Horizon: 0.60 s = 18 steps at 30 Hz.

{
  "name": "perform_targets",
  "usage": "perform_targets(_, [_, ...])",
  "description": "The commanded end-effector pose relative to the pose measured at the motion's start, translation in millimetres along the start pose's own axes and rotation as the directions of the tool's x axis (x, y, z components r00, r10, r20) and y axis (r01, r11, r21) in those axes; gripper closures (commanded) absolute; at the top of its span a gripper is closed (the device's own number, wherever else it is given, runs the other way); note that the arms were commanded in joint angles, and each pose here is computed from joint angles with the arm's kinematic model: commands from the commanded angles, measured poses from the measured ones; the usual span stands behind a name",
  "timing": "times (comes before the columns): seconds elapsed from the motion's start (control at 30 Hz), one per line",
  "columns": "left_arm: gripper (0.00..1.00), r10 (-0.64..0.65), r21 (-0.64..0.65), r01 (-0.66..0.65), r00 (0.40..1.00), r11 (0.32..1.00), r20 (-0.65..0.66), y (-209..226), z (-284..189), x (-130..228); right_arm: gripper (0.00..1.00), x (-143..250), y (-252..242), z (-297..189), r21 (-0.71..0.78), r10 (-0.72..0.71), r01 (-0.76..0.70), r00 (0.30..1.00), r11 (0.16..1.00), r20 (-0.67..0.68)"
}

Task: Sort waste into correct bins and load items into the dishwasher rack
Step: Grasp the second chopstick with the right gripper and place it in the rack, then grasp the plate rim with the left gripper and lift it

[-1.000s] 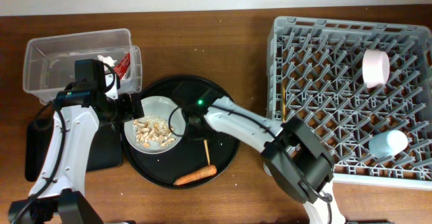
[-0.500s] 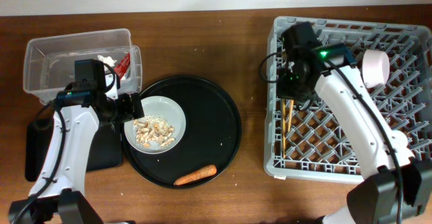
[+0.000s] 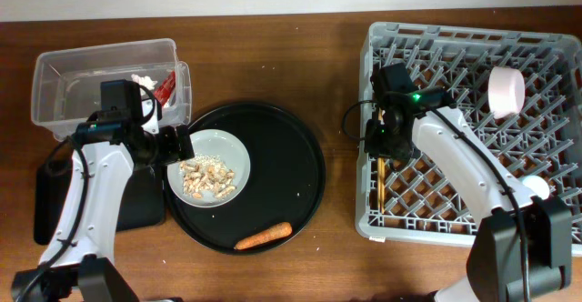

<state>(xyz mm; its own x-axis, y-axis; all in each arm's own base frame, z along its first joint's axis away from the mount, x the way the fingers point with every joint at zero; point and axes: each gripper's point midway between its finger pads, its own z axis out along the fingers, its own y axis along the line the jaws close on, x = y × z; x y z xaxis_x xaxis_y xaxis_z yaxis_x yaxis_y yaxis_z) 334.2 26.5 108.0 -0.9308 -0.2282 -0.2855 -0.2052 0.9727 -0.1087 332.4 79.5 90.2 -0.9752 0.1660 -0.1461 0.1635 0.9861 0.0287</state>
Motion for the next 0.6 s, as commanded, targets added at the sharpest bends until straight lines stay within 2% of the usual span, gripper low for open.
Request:
perform_targets(0.0, [0.01, -0.011, 0.013, 0.010, 1.000, 1.000, 0.019, -2, -6, -3, 0.67, -7, 3, -24, -0.031, 0.005, -0.003, 0.997, 1.000, 0.071])
perform_targets(0.03, [0.01, -0.010, 0.013, 0.010, 1.000, 1.000, 0.019, -2, -6, -3, 0.66, -13, 2, -40, -0.050, 0.014, -0.008, 0.993, 0.999, 0.119])
perform_targets(0.1, [0.01, -0.009, 0.016, 0.009, 1.000, 1.000, 0.023, -3, -6, -4, 0.59, -23, -4, -75, -0.088, 0.047, -0.029, 0.975, 0.996, 0.217])
perform_targets(0.13, [0.01, -0.008, 0.035, 0.008, 1.000, 0.999, 0.027, -6, -6, -5, 0.52, -28, -12, -91, -0.104, 0.076, -0.050, 0.962, 0.993, 0.262])
perform_targets(0.17, [0.01, -0.006, 0.075, 0.004, 0.999, 0.997, 0.034, -13, -7, -7, 0.39, -31, -27, -108, -0.116, 0.114, -0.082, 0.945, 0.990, 0.306])
perform_targets(0.2, [0.01, 0.003, 0.105, -0.008, 0.999, 0.994, 0.044, -21, -7, -9, 0.30, -31, -40, -117, -0.114, 0.128, -0.095, 0.936, 0.989, 0.328])
perform_targets(0.27, [0.01, 0.040, 0.127, -0.048, 0.997, 0.991, 0.067, -36, -7, -13, 0.22, -27, -68, -129, -0.096, 0.129, -0.102, 0.929, 0.990, 0.345])
perform_targets(0.3, [0.01, 0.080, 0.141, -0.091, 0.993, 0.986, 0.086, -51, -7, -14, 0.22, -19, -86, -131, -0.085, 0.126, -0.104, 0.938, 0.991, 0.323])
perform_targets(0.4, [0.01, 0.211, 0.158, -0.234, 0.965, 0.959, 0.154, -101, -8, -16, 0.22, 6, -130, -123, -0.045, 0.243, -0.239, 0.945, 0.970, 0.219])
perform_targets(0.57, [0.01, 0.316, 0.144, -0.341, 0.933, 0.929, 0.173, -144, -4, -2, 0.22, 19, -126, -113, -0.091, 0.243, -0.232, 0.958, 0.969, 0.151])
